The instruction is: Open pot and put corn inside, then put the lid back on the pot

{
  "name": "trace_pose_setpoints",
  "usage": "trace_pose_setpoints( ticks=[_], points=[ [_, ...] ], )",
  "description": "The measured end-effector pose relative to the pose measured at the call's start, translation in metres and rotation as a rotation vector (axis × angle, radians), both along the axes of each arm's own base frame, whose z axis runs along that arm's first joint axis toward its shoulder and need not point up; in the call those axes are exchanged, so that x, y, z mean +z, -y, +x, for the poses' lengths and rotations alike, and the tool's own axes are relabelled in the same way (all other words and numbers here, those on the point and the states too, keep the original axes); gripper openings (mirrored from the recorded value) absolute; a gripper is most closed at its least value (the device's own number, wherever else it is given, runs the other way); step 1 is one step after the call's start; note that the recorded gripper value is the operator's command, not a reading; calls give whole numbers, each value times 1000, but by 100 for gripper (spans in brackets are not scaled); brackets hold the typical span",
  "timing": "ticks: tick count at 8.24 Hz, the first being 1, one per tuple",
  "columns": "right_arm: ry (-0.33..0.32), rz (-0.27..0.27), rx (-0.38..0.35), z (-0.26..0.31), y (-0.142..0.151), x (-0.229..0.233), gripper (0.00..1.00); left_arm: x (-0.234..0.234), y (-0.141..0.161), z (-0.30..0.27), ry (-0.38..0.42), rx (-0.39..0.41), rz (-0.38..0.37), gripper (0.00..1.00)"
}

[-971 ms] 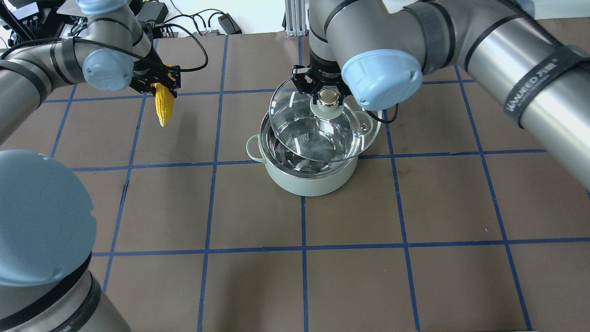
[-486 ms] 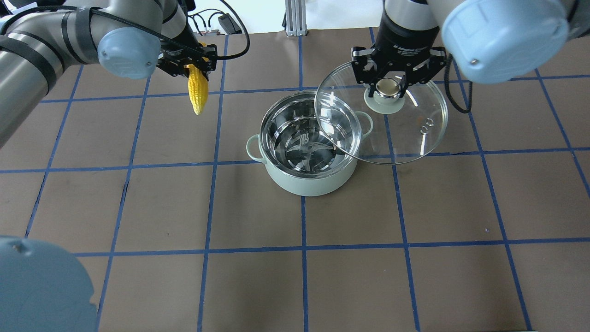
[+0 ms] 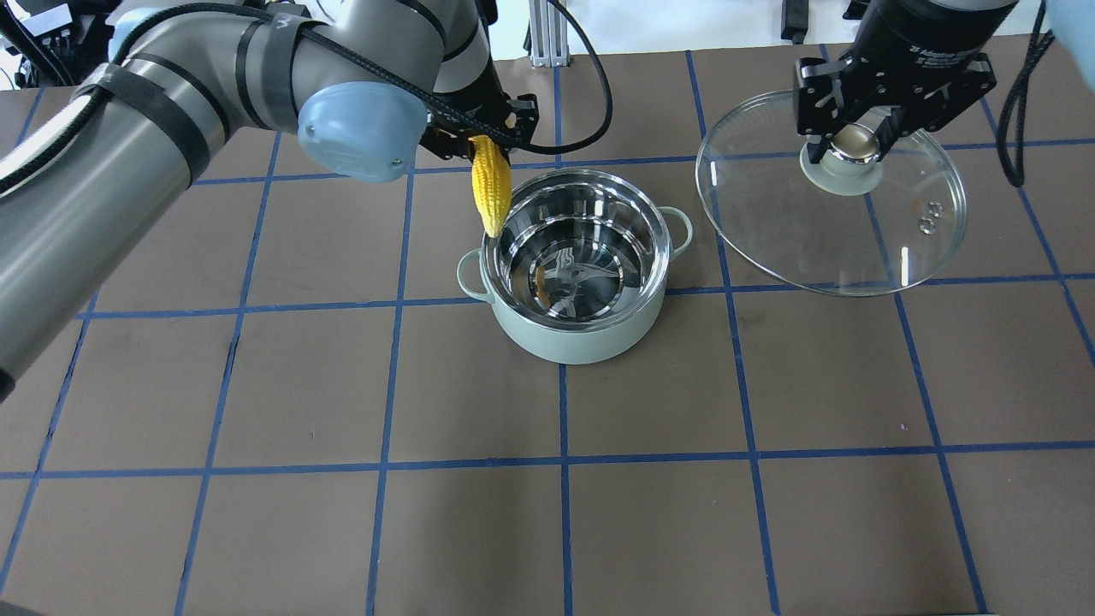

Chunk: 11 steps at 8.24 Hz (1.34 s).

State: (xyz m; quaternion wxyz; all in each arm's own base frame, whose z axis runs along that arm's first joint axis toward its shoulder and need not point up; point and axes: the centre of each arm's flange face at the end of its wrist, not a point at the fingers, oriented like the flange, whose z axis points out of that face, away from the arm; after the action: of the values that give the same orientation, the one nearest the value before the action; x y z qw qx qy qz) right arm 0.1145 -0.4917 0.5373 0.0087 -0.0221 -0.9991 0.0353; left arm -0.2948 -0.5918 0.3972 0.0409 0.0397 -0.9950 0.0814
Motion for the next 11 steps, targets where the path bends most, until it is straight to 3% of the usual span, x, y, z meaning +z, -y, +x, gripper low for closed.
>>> trace_pose_setpoints(
  ticks=[4, 10, 11],
  points=[
    [-2, 53, 25, -15, -8, -1, 34, -11, -33, -62, -37, -77, 43, 0],
    [2, 64, 26, -15, -10, -2, 32, -84, -37, -101, -2, -144, 143, 0],
    [3, 64, 26, -15, -10, -2, 32, -93, -38, -104, 3, -151, 157, 11]
  ],
)
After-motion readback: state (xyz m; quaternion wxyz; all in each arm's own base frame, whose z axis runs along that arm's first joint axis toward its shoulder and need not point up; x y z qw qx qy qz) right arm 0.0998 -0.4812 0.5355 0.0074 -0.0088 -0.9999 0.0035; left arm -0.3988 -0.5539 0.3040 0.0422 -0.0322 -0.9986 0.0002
